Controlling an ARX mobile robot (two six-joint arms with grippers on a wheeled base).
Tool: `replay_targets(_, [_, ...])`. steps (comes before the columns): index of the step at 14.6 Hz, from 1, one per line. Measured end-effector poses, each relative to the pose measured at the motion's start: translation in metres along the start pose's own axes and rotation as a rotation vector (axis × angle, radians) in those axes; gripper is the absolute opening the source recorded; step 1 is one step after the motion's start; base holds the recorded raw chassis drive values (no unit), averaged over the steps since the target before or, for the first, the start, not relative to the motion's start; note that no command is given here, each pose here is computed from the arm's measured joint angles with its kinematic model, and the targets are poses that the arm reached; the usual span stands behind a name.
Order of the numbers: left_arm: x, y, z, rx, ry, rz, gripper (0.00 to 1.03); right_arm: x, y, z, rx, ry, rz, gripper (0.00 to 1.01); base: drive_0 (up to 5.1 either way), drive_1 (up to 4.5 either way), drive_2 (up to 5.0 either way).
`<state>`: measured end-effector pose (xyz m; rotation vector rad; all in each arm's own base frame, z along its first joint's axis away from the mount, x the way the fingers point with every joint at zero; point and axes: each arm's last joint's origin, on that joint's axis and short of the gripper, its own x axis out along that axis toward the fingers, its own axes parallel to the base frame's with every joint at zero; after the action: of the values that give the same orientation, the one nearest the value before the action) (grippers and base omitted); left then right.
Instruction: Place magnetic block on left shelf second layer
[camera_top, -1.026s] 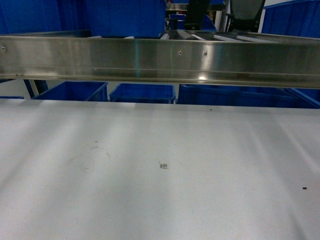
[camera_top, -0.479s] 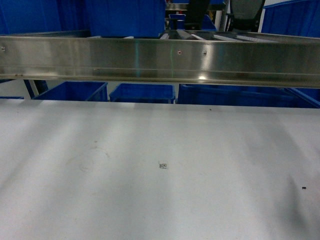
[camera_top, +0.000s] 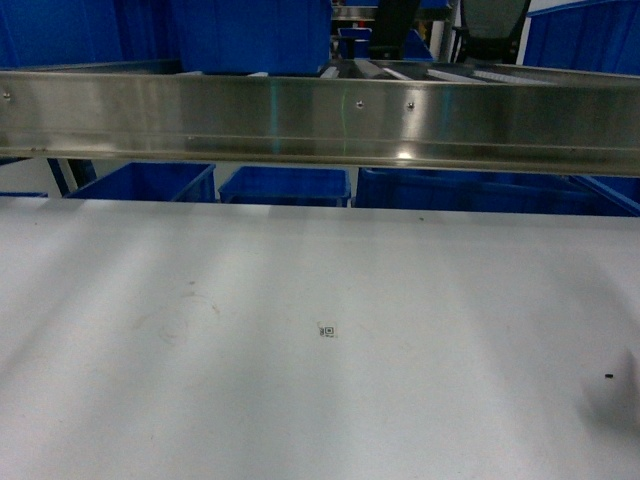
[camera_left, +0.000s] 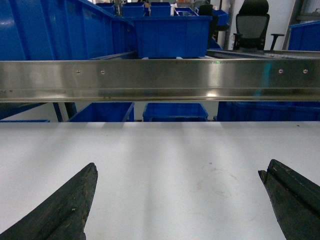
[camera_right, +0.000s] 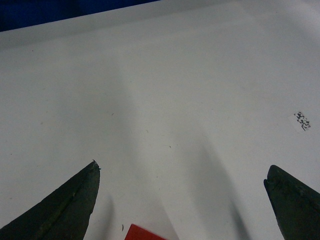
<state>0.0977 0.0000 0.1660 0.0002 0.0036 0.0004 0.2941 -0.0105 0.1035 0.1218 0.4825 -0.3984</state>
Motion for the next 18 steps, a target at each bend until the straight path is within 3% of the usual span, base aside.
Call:
replay_targets(4, [0.0, 0.0, 0.0, 0.0, 0.0, 0.0, 0.98, 0.014, -0.001, -0.021, -0.054, 0.073, 0.011, 0.98, 0.0, 0.0, 0.0])
replay_targets(9, [0.0, 0.0, 0.0, 0.0, 0.0, 0.0, 0.98, 0.013, -0.008, -0.043, -0.05, 0.118, 0.027, 0.98, 0.0, 0.0, 0.0])
replay_targets(10, [0.0, 0.0, 0.0, 0.0, 0.0, 0.0, 0.98, 0.014, -0.006, -0.05, -0.048, 0.11, 0.052, 0.84, 0.0, 0.0, 0.0])
replay_targets(11, [0.0, 0.0, 0.0, 0.0, 0.0, 0.0, 0.98, 0.017, -0.004, -0.054, -0.057, 0.092, 0.071, 0.59, 0.0, 0.0, 0.0])
replay_targets(13, [0.0, 0.0, 0.0, 0.0, 0.0, 0.0, 0.98, 0.018, -0.004, -0.054, -0.072, 0.087, 0.086, 0.4, 0.0, 0.0, 0.0])
replay_targets(15, [0.0, 0.0, 0.0, 0.0, 0.0, 0.0, 0.98, 0.015, -0.005, -0.049, -0.079, 0.075, 0.13, 0.34, 0.0, 0.0, 0.0])
replay_targets(17, [0.0, 0.0, 0.0, 0.0, 0.0, 0.0, 0.98, 0.002, 0.0, -0.045, -0.091, 0.061, 0.26, 0.34, 0.0, 0.0, 0.0])
replay_targets(18, [0.0, 0.0, 0.0, 0.0, 0.0, -0.001, 0.98, 0.0, 0.001, -0.044, -0.095, 0.059, 0.274, 0.34, 0.0, 0.0, 0.0])
